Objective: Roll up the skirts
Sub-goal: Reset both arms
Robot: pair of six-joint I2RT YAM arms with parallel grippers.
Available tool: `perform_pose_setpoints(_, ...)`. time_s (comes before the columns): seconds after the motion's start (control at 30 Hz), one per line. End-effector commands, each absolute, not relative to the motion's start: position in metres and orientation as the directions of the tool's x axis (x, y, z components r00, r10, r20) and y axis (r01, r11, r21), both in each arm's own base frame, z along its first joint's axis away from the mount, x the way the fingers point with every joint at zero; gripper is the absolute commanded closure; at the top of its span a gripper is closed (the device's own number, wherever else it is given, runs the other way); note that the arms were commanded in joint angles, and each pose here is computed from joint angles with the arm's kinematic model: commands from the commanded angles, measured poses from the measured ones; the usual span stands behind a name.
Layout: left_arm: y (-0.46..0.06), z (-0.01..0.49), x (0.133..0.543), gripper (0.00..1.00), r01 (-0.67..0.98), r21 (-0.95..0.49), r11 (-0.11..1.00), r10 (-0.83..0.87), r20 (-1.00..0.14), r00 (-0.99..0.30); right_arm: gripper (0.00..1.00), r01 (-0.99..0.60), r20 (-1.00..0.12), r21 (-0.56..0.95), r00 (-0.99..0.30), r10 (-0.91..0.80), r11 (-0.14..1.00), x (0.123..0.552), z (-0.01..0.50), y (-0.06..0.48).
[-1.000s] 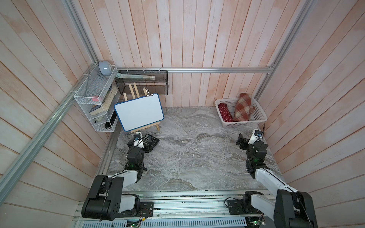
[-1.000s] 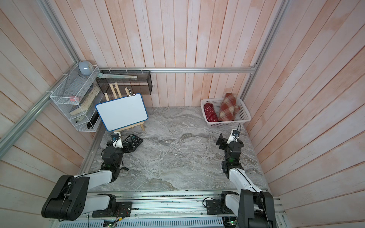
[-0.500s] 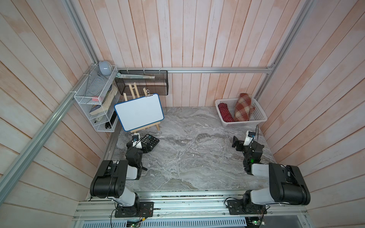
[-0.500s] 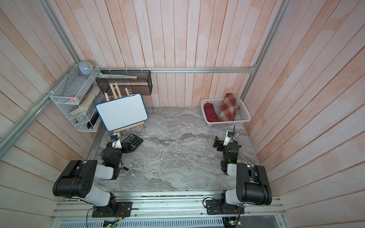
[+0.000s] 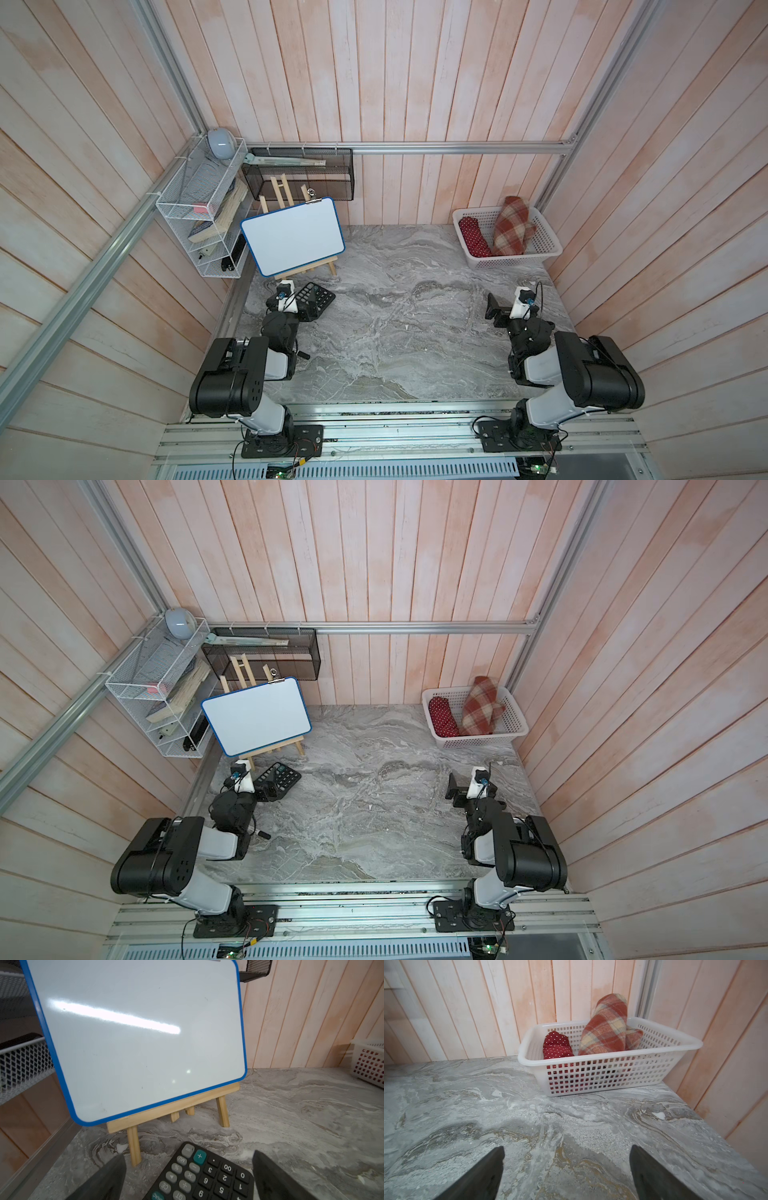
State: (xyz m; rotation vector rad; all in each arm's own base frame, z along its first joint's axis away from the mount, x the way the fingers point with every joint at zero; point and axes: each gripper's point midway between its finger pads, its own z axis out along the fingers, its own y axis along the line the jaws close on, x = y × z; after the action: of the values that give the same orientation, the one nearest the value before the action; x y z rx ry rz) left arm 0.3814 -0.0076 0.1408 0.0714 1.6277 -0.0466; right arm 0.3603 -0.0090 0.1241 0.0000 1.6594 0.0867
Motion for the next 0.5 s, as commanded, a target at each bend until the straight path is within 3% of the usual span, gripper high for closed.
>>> perform_pose_setpoints(0.0,-0.011,0.131,0.383,0.0,0.103,0.01,0.995,0.02,-0.994,-0.104,0.02,-0.127,-0.998,0.027,-0.057,0.02,0.992,0.366,0.135,0.004)
perform_pose_setpoints(0.07,0.001,0.129,0.389,0.0,0.028,-0.013,1.0,-0.009,-0.992,-0.125,0.02,-0.136,-0.999,0.027,-0.05,0.021,0.99,0.367,0.136,0.005)
perform_pose_setpoints(0.47,0.002,0.13,0.389,0.0,0.026,-0.012,1.0,-0.008,-0.993,-0.12,0.02,-0.118,-0.998,0.029,-0.062,0.022,0.993,0.368,0.134,0.003)
